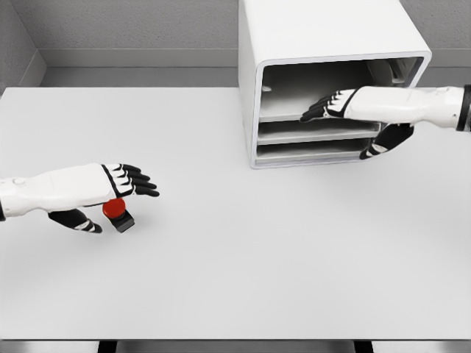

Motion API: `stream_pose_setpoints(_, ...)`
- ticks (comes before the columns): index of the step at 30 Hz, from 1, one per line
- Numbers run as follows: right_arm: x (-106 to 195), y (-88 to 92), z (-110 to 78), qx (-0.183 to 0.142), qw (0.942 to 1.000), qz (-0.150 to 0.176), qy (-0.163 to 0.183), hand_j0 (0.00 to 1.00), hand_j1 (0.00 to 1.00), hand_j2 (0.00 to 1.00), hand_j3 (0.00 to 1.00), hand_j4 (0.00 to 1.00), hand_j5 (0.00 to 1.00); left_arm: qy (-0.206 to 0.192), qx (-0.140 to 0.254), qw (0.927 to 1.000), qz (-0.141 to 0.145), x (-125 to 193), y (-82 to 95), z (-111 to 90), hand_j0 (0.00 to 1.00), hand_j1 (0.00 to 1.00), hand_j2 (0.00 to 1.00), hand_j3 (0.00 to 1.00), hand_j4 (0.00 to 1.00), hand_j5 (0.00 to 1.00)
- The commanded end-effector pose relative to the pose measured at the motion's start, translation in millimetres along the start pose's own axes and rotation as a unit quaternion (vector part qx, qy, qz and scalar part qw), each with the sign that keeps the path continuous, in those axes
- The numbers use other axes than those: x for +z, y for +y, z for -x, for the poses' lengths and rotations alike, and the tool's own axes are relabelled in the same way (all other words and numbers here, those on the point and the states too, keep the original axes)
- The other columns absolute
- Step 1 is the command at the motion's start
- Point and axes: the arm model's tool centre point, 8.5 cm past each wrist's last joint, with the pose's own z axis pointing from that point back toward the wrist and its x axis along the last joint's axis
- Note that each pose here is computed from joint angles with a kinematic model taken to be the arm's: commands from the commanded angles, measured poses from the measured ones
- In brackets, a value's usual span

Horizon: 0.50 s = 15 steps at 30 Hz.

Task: Slide open multi-storey tabletop storage cabinets and put open load switch and slide close multi-storey tabletop storage cabinets

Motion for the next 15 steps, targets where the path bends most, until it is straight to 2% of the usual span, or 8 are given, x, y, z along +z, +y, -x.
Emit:
stream_pose_setpoints(1,-9,1.9,1.0,-0.001,1.0,-0.006,0.007,1.0,1.0,1.0,1.0,1.0,1.0,0.006,-0.01,0.9999,0.005,0,0.1,1,1.0,1.0,1.0,1.0,1.0,1.0)
stream_pose_setpoints(4,-11,-0.6,5.3,-0.013,0.9996,-0.004,0.026,1.0,1.0,1.0,1.0,1.0,1.0,0.012,-0.023,0.9996,0.013,0,0.0,3,1.0,1.0,1.0,1.0,1.0,1.0)
stream_pose_setpoints(8,-17,-0.8,13.0,-0.031,0.9984,-0.001,0.046,1.0,1.0,1.0,1.0,1.0,1.0,0.025,-0.006,0.9995,0.016,0,-9.2,14,1.0,1.0,1.0,1.0,1.0,1.0)
stream_pose_setpoints(11,-22,4.7,21.1,-0.047,0.9972,-0.005,0.059,1.0,1.0,1.0,1.0,1.0,1.0,0.023,-0.007,0.9996,0.015,-4,-10.1,14,1.0,1.0,1.0,1.0,1.0,1.0)
stream_pose_setpoints(15,-31,8.5,22.6,-0.035,0.9967,-0.019,0.071,1.0,1.0,1.0,1.0,1.0,1.0,0.014,-0.007,0.9998,0.015,-13,-12.3,12,1.0,1.0,1.0,1.0,1.0,1.0)
